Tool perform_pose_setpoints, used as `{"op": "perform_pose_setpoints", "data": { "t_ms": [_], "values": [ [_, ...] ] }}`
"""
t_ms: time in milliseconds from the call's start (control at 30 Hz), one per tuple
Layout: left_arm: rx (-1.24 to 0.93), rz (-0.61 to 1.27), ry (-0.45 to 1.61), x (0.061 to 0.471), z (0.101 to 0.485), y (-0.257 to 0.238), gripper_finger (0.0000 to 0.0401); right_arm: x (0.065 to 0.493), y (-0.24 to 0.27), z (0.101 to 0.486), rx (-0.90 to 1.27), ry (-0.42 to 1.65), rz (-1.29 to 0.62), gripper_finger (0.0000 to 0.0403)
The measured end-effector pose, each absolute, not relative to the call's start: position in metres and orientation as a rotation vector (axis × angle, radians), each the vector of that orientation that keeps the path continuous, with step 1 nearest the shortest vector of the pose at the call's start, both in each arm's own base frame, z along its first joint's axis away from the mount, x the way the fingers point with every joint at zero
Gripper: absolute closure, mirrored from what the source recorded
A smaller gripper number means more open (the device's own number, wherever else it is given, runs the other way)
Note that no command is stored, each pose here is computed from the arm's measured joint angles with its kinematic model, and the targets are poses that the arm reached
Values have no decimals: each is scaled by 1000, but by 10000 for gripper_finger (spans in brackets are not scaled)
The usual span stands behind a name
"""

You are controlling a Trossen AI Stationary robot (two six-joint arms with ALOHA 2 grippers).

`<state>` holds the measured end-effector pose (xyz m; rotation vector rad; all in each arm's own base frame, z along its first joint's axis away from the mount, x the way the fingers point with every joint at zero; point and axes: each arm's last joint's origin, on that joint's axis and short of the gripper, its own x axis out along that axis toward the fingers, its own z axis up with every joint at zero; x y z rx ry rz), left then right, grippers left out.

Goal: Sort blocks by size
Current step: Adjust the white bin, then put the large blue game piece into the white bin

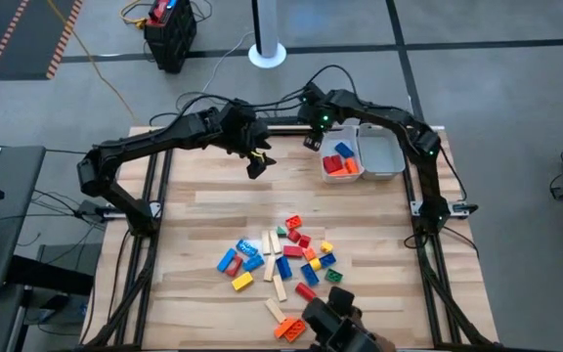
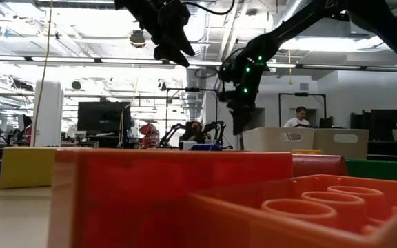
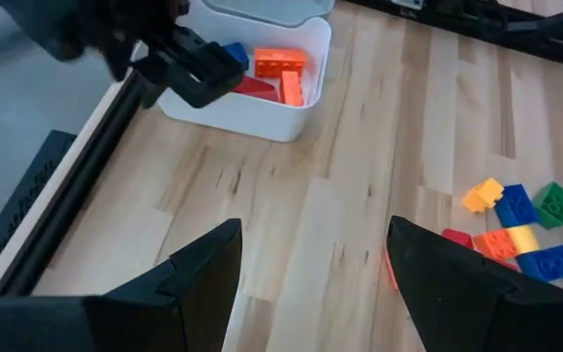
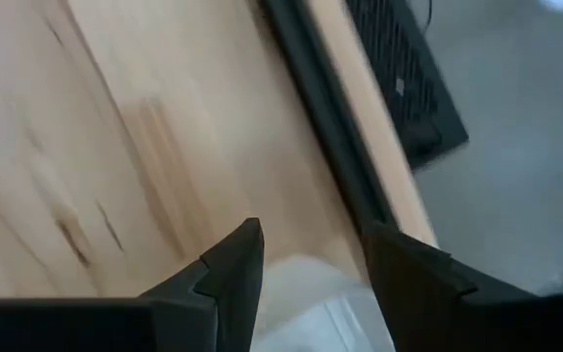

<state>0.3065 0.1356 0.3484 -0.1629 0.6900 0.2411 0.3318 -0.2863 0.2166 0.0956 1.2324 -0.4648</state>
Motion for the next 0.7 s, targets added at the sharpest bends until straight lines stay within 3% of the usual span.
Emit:
{"op": "perform_pose_setpoints", "data": {
  "t_ms": [400, 533, 700],
  "values": [
    [-132, 255, 695, 306, 348, 137, 152, 307, -303, 224, 39, 1328, -576, 212],
    [-143, 233, 732, 304, 346, 135, 152, 300, -294, 257, 58, 1217, -562, 215],
    [-168, 70, 831, 297, 338, 128, 152, 296, -259, 298, 126, 1114, -448, 211]
  ]
}}
